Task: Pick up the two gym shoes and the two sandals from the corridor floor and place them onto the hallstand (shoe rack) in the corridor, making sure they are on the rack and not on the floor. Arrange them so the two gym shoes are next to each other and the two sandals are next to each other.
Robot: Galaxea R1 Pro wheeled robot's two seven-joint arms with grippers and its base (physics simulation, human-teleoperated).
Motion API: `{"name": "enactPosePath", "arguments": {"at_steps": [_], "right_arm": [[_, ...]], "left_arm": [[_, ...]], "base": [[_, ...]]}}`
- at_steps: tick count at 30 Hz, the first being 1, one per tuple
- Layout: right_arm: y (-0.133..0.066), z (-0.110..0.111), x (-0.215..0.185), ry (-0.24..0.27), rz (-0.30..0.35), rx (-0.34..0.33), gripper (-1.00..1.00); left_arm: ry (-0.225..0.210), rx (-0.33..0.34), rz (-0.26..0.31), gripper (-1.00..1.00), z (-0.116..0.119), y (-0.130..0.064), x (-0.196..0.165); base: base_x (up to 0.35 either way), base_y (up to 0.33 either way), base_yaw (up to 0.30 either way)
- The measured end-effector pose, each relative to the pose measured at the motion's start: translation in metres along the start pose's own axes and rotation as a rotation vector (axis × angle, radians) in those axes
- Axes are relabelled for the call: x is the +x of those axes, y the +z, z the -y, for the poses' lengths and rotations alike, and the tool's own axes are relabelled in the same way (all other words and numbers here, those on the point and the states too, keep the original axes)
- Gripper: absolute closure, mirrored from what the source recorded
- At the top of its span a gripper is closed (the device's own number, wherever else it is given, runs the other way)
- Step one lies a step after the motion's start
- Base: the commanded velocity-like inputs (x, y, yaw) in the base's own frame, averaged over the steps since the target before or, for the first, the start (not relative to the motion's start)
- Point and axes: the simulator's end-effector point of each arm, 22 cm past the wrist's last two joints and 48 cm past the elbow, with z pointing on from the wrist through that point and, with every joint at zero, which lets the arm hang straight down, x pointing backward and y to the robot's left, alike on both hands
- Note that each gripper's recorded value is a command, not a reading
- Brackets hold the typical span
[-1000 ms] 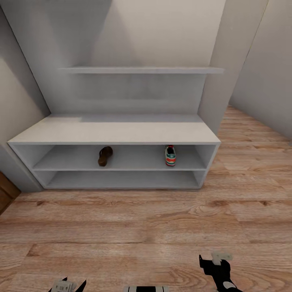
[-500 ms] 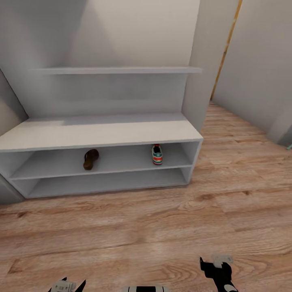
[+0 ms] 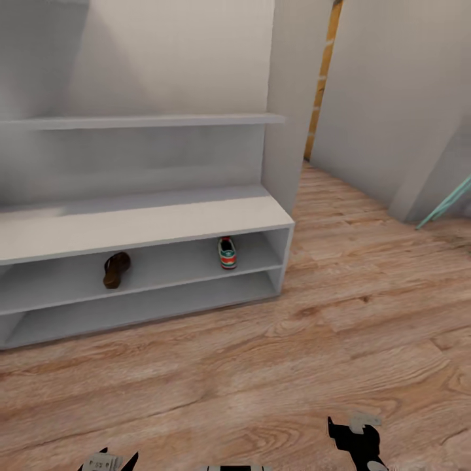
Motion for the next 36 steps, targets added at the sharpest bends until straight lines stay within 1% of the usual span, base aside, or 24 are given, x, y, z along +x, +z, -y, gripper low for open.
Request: {"name": "enactPosePath", "arguments": {"at_steps": [6,11,30,36], "right_arm": [[-0.007,0.017,-0.012,-0.005,0.003,0.018,-1.00],[-0.014,0.023,-0.022,-0.006,0.005,0.024,-1.00],[-0.039,0.033,-0.056,-0.007,0.004,0.029,-1.00],[-0.040,0.031,-0.052,-0.007,-0.002,0.026,-1.00]], "left_arm": [[0.000,0.000,0.002,-1.00,0.002,-0.007,-0.013],[0.000,0.000,0.004,-1.00,0.004,-0.012,-0.024],[0.001,-0.002,0.005,-1.00,0.010,-0.033,-0.062],[0.001,-0.003,0.004,-1.00,0.010,-0.034,-0.062]], "base": [[0.000,0.000,-0.275],[0.000,0.000,-0.276],[0.000,0.000,-0.281],[0.000,0.000,-0.285]]}}
